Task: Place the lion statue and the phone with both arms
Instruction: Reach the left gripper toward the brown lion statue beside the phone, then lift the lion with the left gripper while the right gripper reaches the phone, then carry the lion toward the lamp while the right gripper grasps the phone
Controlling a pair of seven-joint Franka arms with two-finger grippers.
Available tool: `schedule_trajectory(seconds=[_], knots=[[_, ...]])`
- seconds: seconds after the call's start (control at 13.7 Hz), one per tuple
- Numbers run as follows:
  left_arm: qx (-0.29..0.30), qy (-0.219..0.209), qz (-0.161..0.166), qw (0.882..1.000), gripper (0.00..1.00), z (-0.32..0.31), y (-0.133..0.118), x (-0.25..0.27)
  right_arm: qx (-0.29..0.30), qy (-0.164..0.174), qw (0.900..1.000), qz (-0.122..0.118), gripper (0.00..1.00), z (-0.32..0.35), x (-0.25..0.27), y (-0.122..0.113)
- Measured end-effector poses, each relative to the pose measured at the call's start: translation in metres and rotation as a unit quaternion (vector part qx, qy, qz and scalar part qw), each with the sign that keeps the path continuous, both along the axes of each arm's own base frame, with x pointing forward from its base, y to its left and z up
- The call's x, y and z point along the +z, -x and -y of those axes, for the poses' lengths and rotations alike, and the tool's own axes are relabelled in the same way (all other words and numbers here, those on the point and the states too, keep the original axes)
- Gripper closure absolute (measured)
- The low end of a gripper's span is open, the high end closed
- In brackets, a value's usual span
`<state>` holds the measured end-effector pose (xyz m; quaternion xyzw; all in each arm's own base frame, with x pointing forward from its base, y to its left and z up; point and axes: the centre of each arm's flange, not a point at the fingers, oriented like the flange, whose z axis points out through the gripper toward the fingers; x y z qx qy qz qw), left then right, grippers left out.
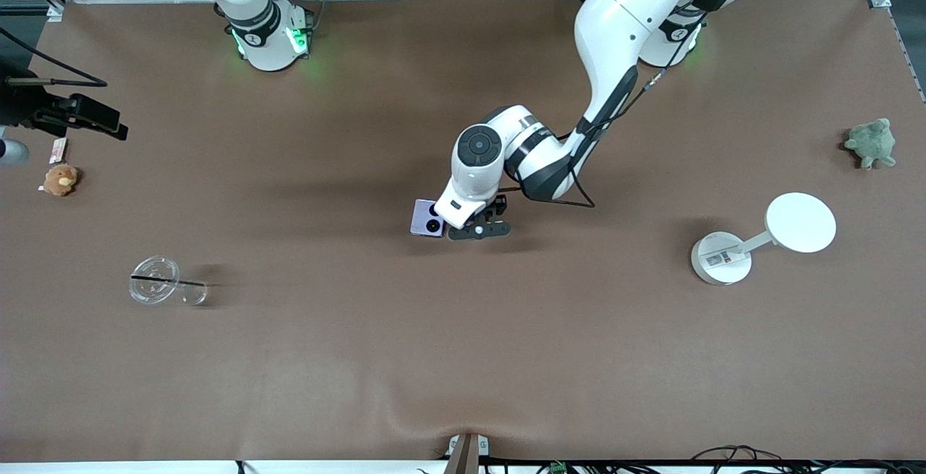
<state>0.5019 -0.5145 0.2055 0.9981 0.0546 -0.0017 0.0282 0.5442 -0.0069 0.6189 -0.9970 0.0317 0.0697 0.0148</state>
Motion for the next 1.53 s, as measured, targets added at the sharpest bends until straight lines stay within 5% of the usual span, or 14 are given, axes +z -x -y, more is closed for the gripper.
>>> schedule_trajectory(seconds=[0.15, 0.29, 0.66, 0.95, 1.53], knots=[[0.002, 0.000, 0.001, 1.000, 0.41, -0.001, -0.002, -0.002, 0.012, -0.004, 1.000, 0.001, 0.00, -0.015, -0.009, -0.007], [0.002, 0.001, 0.002, 1.000, 0.63, -0.001, -0.002, -0.001, 0.022, -0.017, 1.000, -0.003, 0.00, -0.033, -0.028, -0.021], [0.008, 0.005, 0.009, 1.000, 0.63, -0.004, -0.012, 0.008, 0.038, -0.015, 0.999, -0.008, 0.00, -0.075, -0.062, -0.045], [0.029, -0.006, 0.020, 0.999, 0.63, -0.032, -0.041, 0.066, 0.019, -0.014, 1.000, 0.000, 0.00, -0.115, -0.071, -0.050], [-0.024, -0.045, 0.034, 0.998, 0.63, -0.183, -0.095, 0.171, -0.036, 0.005, 0.999, 0.018, 0.00, -0.284, -0.140, -0.043]])
